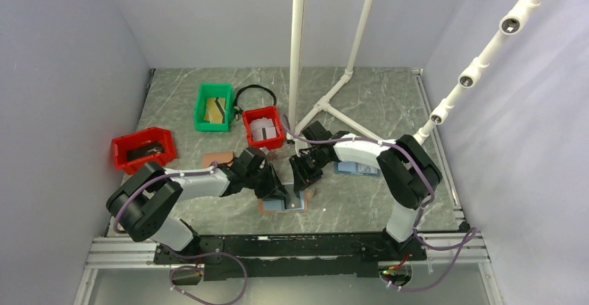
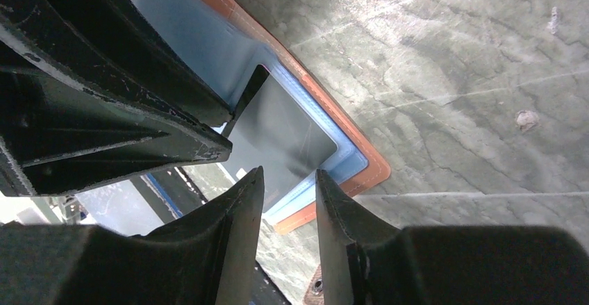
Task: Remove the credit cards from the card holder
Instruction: Remove the credit card from the card holder.
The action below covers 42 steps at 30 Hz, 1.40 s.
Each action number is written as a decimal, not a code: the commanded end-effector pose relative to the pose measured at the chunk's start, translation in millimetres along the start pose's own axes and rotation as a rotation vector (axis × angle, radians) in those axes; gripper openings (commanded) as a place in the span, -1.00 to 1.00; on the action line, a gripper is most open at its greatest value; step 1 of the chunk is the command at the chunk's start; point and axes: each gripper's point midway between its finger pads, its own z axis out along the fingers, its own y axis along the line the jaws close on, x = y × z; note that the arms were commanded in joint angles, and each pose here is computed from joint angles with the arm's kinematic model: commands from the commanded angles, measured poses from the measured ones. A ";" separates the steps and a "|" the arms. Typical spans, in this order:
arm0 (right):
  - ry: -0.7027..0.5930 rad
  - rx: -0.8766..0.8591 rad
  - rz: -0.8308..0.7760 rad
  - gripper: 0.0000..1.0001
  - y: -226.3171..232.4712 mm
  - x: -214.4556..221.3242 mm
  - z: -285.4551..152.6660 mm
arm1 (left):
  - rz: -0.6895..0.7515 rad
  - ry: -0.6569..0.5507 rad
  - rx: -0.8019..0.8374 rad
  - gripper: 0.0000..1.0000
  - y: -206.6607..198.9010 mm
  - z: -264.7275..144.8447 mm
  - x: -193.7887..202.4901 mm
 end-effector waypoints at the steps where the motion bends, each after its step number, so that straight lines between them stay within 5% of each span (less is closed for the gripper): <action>1: 0.029 -0.039 0.036 -0.27 1.9 7.7 5.4 | -0.002 0.014 0.018 -0.34 -0.6 0.3 3.1; 18: 0.108 -0.375 0.212 -0.65 41.6 12.0 16.3 | -0.080 0.008 0.054 -0.25 3.0 -0.1 7.7; 28: 0.091 -0.207 0.136 -0.68 17.1 17.6 18.7 | -0.330 -0.077 0.030 -0.15 22.2 -11.0 3.3; 37: 0.104 -0.167 0.121 -0.66 14.1 20.5 21.9 | -0.381 -0.036 -0.031 -0.08 24.8 -5.5 6.7; 42: 0.106 -0.248 0.138 -0.66 28.9 20.6 18.9 | -0.356 -0.116 0.101 -0.08 16.9 -9.1 -3.5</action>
